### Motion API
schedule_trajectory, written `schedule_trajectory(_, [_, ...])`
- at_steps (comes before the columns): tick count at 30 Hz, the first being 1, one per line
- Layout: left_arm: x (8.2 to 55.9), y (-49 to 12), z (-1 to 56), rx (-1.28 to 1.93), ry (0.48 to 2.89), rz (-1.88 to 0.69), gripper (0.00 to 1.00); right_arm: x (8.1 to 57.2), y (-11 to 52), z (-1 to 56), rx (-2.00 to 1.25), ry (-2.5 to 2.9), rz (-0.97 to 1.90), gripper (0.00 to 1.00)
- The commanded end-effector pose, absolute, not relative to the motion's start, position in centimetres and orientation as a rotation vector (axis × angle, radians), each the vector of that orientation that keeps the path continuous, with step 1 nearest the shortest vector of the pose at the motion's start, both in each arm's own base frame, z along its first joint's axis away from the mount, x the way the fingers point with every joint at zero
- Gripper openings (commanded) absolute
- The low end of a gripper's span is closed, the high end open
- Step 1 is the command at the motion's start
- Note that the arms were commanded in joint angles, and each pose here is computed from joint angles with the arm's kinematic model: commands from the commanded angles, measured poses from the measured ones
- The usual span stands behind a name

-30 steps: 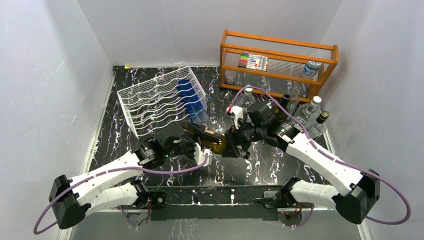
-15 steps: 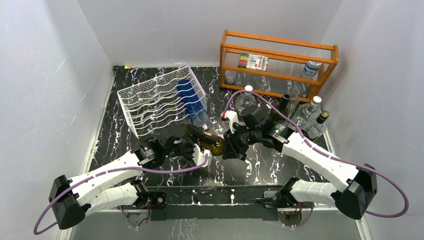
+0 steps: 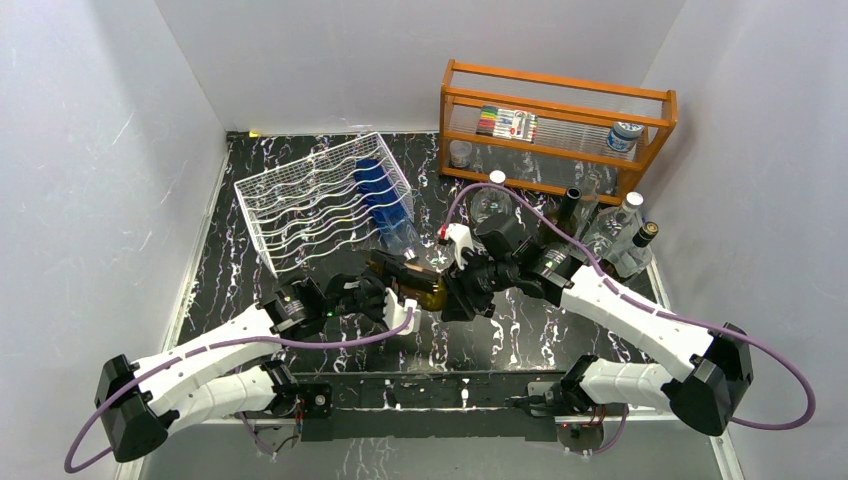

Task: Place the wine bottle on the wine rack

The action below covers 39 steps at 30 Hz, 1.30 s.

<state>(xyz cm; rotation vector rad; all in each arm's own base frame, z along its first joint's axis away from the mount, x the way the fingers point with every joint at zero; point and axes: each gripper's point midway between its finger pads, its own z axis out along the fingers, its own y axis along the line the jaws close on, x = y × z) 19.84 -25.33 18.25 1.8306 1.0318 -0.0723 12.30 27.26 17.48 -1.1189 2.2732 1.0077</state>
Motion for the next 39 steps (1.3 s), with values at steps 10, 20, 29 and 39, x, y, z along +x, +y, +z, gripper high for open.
schedule_trajectory(10, [20.2, -26.6, 25.8, 1.622, 0.933, -0.091, 0.0, 13.7, 27.9, 19.5, -1.053, 2.165, 0.987, 0.0])
schedule_trajectory(20, [21.0, -25.5, 23.3, 1.596, 1.096, -0.079, 0.96, 16.1, 27.0, 21.0, -0.899, 2.093, 0.872, 0.0])
schedule_trajectory(29, [21.2, -23.5, 24.1, 1.514, 1.118, -0.016, 0.98, 16.3, 26.5, 22.1, -0.898, 2.019, 0.847, 0.0])
schedule_trajectory(39, [25.0, -19.3, 32.7, 0.65, 1.455, -0.12, 0.98, 16.0, 27.1, 22.2, -0.883, 2.011, 0.904, 0.0])
